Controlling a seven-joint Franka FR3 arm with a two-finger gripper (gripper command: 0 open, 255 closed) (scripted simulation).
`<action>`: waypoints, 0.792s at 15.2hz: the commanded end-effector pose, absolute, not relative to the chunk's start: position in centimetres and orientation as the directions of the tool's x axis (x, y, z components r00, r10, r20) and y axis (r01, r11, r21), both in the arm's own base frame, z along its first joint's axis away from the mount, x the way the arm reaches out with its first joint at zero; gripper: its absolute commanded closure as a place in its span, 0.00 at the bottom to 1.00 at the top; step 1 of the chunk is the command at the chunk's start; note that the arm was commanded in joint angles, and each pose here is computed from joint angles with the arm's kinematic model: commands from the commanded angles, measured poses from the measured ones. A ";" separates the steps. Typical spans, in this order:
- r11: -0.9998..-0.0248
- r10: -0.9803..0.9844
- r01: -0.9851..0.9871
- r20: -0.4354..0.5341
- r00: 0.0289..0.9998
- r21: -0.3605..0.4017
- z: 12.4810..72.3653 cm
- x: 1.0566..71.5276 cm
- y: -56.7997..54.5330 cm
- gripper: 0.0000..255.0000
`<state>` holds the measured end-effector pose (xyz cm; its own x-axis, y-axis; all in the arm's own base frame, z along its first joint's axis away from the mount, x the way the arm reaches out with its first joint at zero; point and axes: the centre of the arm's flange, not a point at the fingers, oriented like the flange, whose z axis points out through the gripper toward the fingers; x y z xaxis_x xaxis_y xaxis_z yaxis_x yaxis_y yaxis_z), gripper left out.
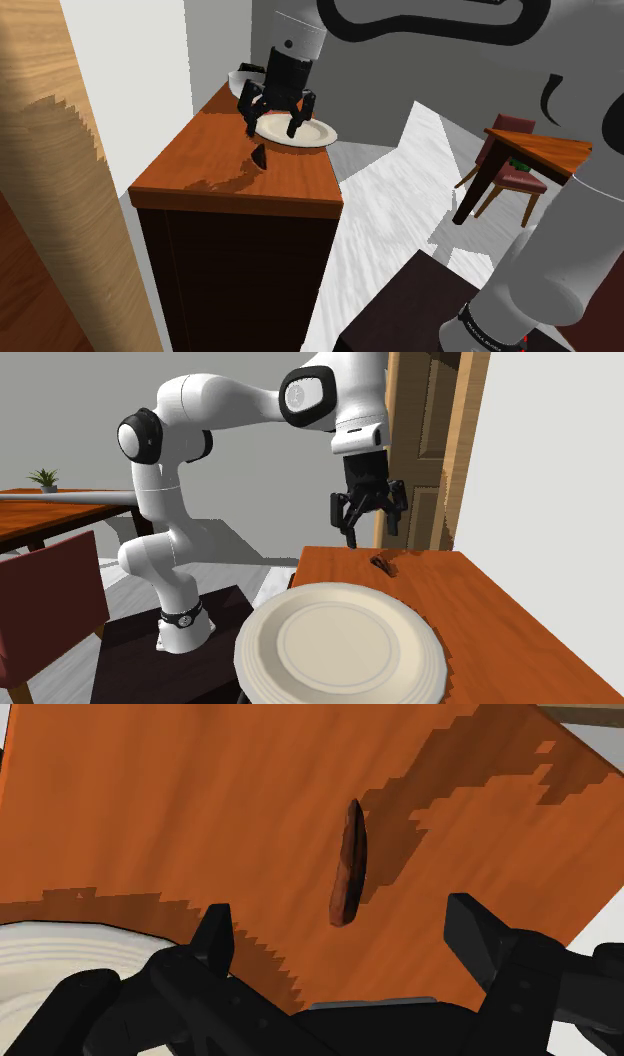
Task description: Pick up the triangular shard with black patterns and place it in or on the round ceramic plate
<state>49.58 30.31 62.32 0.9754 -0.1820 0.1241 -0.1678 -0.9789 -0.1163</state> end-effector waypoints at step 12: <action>-0.975 -0.200 -0.184 0.134 0.971 -0.124 58.8 51.6 32.5 0.00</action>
<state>51.60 32.45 58.83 0.9707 -0.1998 0.1334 -0.1837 -0.9752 -0.1235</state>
